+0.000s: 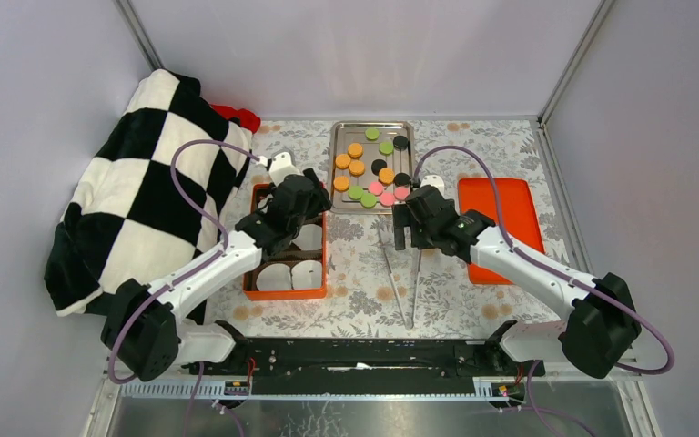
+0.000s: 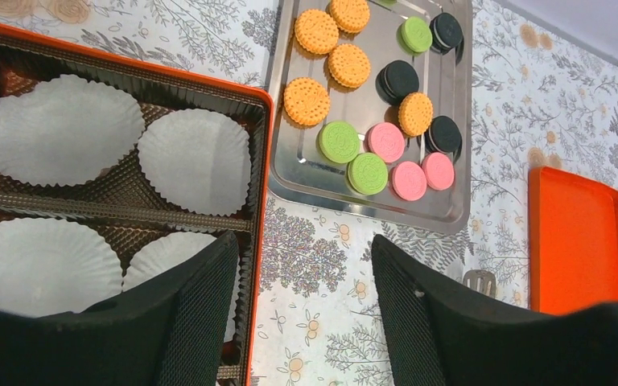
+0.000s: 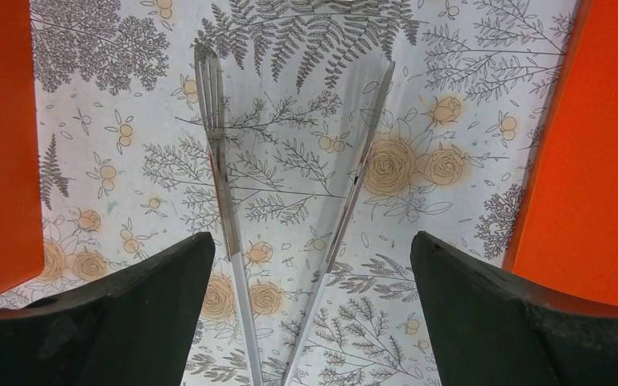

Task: Pack the cookies

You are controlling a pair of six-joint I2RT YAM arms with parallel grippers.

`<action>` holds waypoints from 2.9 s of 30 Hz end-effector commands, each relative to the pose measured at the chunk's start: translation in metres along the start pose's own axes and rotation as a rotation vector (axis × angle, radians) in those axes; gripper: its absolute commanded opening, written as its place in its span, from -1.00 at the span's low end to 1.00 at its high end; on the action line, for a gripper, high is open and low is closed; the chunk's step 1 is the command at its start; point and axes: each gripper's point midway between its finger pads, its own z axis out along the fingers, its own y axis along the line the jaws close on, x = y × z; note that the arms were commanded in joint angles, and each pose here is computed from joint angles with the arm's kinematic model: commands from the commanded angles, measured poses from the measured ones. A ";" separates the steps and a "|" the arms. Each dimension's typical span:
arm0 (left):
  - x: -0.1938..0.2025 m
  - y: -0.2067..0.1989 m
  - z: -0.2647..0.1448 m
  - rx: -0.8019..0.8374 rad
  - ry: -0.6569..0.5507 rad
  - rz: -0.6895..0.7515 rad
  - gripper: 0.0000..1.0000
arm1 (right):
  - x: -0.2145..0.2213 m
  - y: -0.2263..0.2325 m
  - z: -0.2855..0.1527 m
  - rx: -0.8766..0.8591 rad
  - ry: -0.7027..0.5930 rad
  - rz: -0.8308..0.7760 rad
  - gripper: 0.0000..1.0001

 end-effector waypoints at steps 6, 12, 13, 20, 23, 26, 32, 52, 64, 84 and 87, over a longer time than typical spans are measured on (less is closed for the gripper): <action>-0.004 0.016 -0.012 -0.039 -0.019 0.045 0.36 | 0.016 -0.001 -0.001 -0.011 0.027 0.008 0.99; -0.002 0.020 -0.016 -0.046 -0.005 0.052 0.36 | 0.021 -0.003 0.000 -0.007 0.043 0.006 0.99; -0.002 0.021 -0.018 -0.050 -0.004 0.055 0.36 | 0.023 -0.003 0.001 -0.003 0.049 0.002 0.99; 0.006 0.042 -0.033 -0.061 -0.015 0.043 0.37 | 0.063 0.003 0.012 -0.045 0.152 0.015 0.99; 0.009 0.046 -0.035 -0.069 -0.009 0.045 0.37 | 0.085 0.013 0.016 -0.084 0.201 0.019 0.99; 0.008 0.048 -0.038 -0.070 -0.013 0.042 0.37 | 0.100 0.026 0.018 -0.109 0.236 0.004 0.99; 0.008 0.050 -0.041 -0.065 -0.020 0.037 0.37 | 0.127 0.047 0.017 -0.119 0.288 -0.045 0.99; 0.032 0.052 -0.035 -0.033 0.037 0.028 0.37 | 0.140 0.030 0.061 0.126 0.315 -0.049 0.90; 0.038 0.039 -0.029 0.005 0.074 0.019 0.38 | 0.090 0.021 0.021 0.145 0.211 -0.102 -0.03; 0.001 -0.002 -0.032 0.102 0.038 0.072 0.39 | -0.059 0.063 -0.030 0.142 -0.047 -0.208 0.21; -0.002 0.006 -0.034 0.074 0.021 0.086 0.40 | -0.072 0.063 -0.026 0.152 -0.067 -0.214 0.17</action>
